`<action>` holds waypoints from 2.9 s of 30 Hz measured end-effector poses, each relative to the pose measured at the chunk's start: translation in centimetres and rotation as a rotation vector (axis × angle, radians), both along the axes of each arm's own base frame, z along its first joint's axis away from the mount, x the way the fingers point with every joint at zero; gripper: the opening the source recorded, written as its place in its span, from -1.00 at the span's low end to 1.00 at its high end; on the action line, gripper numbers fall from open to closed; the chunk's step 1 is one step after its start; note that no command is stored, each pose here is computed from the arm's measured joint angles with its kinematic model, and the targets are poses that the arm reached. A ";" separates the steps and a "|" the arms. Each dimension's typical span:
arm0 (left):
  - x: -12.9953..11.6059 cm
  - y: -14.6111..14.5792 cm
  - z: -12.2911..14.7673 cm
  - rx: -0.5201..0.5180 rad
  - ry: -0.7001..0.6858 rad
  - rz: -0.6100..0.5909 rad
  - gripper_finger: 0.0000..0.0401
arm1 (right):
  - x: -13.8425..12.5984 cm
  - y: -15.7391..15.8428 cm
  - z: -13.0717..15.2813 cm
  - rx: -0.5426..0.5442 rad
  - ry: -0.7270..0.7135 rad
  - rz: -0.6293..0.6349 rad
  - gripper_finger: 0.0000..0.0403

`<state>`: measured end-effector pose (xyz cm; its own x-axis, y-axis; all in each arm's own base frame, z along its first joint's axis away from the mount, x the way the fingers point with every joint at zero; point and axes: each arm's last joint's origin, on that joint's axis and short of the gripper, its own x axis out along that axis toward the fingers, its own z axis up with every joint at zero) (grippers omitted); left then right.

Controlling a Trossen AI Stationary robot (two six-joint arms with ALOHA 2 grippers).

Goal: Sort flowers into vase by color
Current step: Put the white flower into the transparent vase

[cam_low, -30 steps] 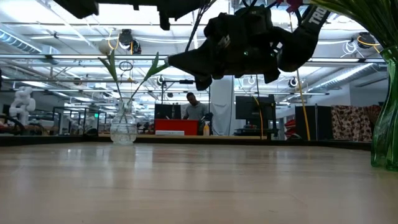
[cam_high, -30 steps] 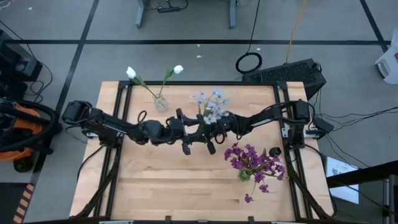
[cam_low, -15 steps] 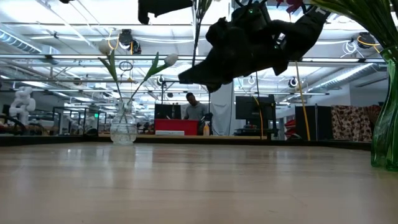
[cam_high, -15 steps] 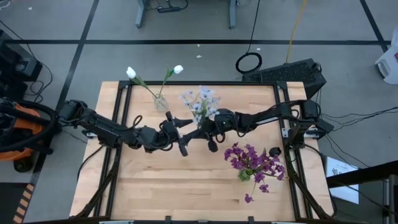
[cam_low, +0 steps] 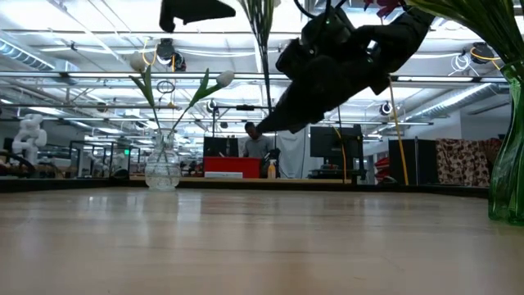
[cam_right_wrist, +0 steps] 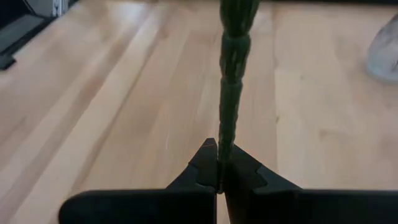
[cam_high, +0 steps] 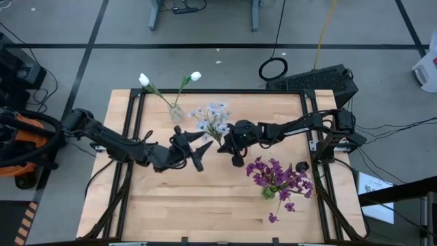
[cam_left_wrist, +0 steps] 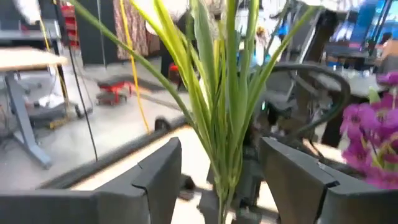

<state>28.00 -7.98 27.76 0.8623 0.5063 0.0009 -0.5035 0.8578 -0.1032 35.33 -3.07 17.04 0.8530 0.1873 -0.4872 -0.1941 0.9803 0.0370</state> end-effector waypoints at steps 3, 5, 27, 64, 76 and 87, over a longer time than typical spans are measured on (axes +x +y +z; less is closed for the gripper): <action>-0.6 -0.3 -0.1 -0.047 0.026 -0.013 0.10 | -0.3 0.1 -0.4 0.008 0.052 0.006 -1.00; -0.8 -0.6 -0.2 -0.054 0.037 -0.023 0.10 | -0.4 0.3 -0.6 0.010 0.072 0.010 -1.00; 0.8 -2.1 -3.2 -0.116 0.070 -0.085 0.59 | -0.1 3.8 -0.7 0.002 0.074 0.054 -0.97; 1.4 -1.3 -0.7 0.028 -0.075 -0.166 0.43 | -0.1 3.8 -0.7 -0.005 0.068 0.057 -0.97; 1.4 -1.3 -0.8 0.054 -0.059 -0.169 -0.15 | -0.1 3.8 -0.7 -0.005 0.070 0.057 -0.97; 1.4 -1.4 -0.8 0.060 -0.056 -0.215 -0.64 | -0.1 3.8 -0.7 -0.008 0.070 0.060 -0.97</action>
<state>29.41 -9.41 26.95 0.9482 0.3084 0.0765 -0.3032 0.9502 -0.0716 35.24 0.74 16.33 0.8044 0.2325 -0.5467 -0.2494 0.9674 0.0444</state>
